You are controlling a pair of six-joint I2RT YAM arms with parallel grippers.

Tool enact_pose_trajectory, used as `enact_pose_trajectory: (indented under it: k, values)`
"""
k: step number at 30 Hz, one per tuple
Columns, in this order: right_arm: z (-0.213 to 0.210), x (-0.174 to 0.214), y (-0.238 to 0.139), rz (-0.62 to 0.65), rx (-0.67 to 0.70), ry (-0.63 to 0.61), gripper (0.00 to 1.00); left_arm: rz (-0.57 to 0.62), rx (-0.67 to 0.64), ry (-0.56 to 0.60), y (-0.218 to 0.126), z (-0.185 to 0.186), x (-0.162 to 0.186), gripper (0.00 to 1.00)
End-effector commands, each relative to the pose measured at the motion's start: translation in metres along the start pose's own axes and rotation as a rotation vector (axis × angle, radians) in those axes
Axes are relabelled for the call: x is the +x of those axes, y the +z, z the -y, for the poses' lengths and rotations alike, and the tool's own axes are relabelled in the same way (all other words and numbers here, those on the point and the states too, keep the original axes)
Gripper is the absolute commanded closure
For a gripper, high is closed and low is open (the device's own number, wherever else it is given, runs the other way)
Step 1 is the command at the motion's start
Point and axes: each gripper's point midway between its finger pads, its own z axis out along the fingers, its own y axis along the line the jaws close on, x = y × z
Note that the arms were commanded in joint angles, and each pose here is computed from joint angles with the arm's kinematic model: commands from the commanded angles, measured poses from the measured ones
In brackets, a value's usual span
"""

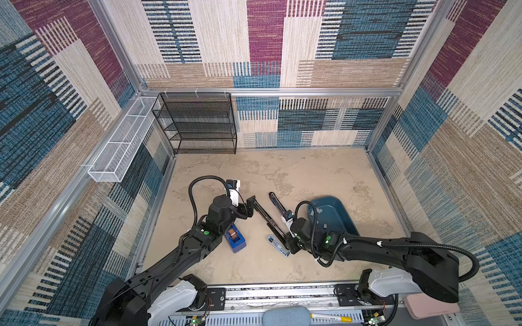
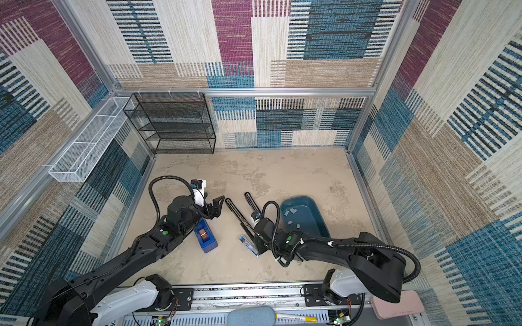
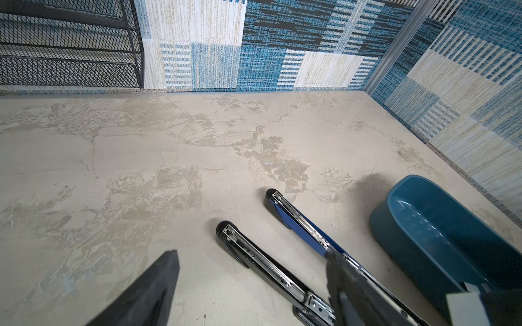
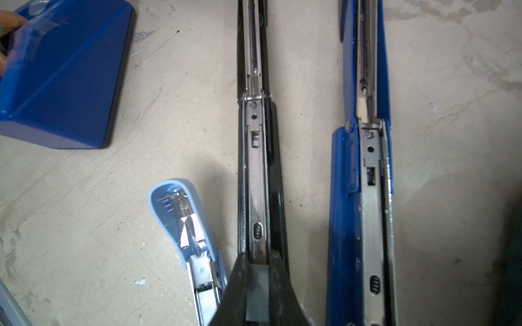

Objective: Load the staples into the stapler

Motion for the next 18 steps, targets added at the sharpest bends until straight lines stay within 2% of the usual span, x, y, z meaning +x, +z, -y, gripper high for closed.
enact_pose_trajectory:
  k: [1, 11, 18]
  values:
    - [0.001, 0.007, 0.000, -0.025, 0.011, 0.021, 1.00, 0.023, 0.008, -0.019, 0.000, 0.002, -0.006, 0.15]
    - [0.006, 0.021, -0.003, -0.074, 0.041, 0.058, 1.00, 0.021, 0.008, -0.018, 0.000, 0.002, -0.005, 0.15]
    - [0.007, 0.027, -0.002, -0.096, 0.049, 0.067, 0.95, 0.022, 0.006, -0.018, 0.000, 0.001, -0.006, 0.15]
